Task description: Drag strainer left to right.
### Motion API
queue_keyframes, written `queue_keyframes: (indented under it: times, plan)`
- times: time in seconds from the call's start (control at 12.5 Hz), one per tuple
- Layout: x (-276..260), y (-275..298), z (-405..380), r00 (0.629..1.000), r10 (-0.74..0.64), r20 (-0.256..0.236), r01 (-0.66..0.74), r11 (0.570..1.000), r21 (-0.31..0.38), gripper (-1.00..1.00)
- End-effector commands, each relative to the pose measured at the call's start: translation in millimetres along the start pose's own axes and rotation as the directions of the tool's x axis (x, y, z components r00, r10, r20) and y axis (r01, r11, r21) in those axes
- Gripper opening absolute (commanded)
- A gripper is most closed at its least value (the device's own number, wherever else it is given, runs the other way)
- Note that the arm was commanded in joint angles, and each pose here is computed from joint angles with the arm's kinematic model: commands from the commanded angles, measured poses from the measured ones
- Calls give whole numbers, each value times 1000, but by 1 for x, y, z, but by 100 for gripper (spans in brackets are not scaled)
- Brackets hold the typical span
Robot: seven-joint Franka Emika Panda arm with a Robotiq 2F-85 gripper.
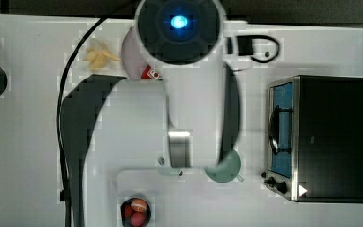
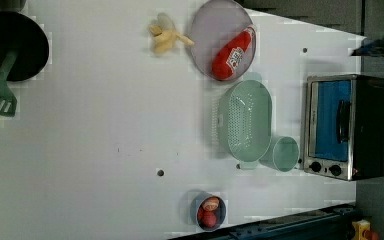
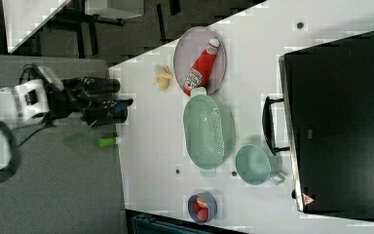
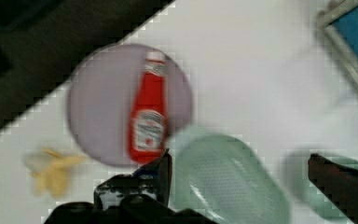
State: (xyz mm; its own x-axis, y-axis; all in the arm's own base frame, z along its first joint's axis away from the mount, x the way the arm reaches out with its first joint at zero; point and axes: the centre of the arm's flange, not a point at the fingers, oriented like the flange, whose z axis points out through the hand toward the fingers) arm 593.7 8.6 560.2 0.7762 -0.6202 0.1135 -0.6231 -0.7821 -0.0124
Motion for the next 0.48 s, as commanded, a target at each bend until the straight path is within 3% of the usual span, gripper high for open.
queue_keyframes:
  times: [0.08, 0.24, 0.48]
  plan:
    - [11, 32, -24, 996, -45, 79, 48, 998, -38, 100]
    - [9, 39, -28, 993, -36, 113, 43, 997, -63, 100]
    - [7, 38, -27, 992, -41, 120, 49, 997, -62, 100]
